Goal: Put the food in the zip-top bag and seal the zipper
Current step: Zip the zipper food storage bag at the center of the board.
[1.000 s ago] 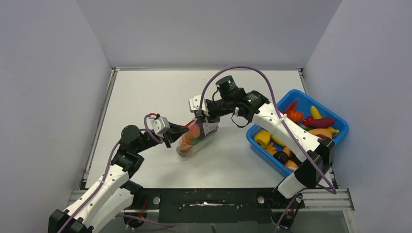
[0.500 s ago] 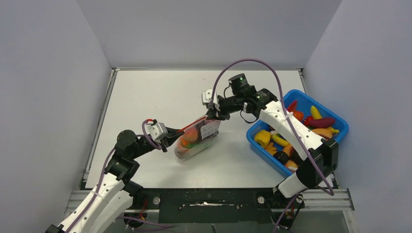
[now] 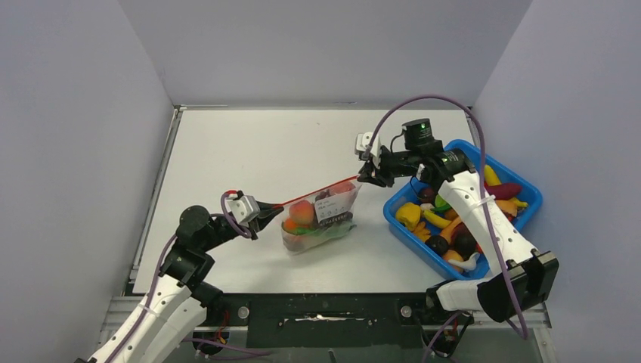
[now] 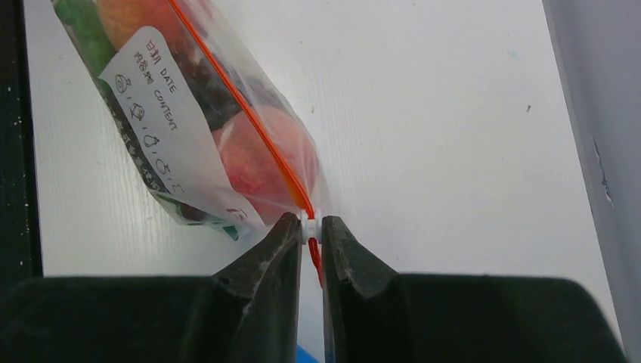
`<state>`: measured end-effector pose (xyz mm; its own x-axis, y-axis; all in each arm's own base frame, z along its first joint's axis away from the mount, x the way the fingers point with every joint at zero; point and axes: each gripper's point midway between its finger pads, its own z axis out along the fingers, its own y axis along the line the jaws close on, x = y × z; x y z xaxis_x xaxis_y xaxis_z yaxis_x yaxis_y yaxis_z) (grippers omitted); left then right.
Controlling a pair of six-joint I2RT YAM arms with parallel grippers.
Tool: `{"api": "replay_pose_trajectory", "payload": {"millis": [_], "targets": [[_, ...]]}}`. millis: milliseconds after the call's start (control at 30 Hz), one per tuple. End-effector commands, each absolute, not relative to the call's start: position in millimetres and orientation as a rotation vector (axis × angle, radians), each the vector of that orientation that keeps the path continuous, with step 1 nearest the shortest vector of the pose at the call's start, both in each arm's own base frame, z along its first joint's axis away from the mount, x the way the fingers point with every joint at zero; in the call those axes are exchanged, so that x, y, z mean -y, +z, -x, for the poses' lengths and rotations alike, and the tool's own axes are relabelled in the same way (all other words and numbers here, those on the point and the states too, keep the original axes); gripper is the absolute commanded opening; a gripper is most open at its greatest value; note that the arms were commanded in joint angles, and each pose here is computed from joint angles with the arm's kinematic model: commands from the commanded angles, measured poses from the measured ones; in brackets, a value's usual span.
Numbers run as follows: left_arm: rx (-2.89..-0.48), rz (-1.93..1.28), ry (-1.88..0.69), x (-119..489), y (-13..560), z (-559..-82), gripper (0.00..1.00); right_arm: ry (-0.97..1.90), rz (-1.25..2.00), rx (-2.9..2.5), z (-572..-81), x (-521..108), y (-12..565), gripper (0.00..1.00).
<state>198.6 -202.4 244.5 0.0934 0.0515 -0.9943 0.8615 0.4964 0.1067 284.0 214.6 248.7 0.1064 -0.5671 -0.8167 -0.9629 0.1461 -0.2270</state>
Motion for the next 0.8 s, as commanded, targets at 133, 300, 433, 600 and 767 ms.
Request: {"api": "replay_pose_trajectory", "payload": {"millis": [133, 300, 433, 600, 767], "targets": [[-1.266, -0.852, -0.644, 193, 281, -205, 0.0, 0.4, 1.313, -1.698, -307, -164, 263, 0.0], [-1.295, -0.817, -0.609, 187, 279, -210, 0.0, 0.451, 1.241, -1.745, -313, -166, 258, 0.0], [-1.313, -0.797, -0.614, 186, 280, -211, 0.0, 0.447, 1.183, -1.794, -311, -162, 261, 0.0], [-1.352, -0.748, -0.661, 188, 278, -213, 0.0, 0.57, 1.1, -1.793, -280, -184, 270, 0.0], [-1.447, -0.657, -0.687, 185, 277, -220, 0.0, 0.657, 1.085, -1.748, -244, -203, 270, 0.0]]}}
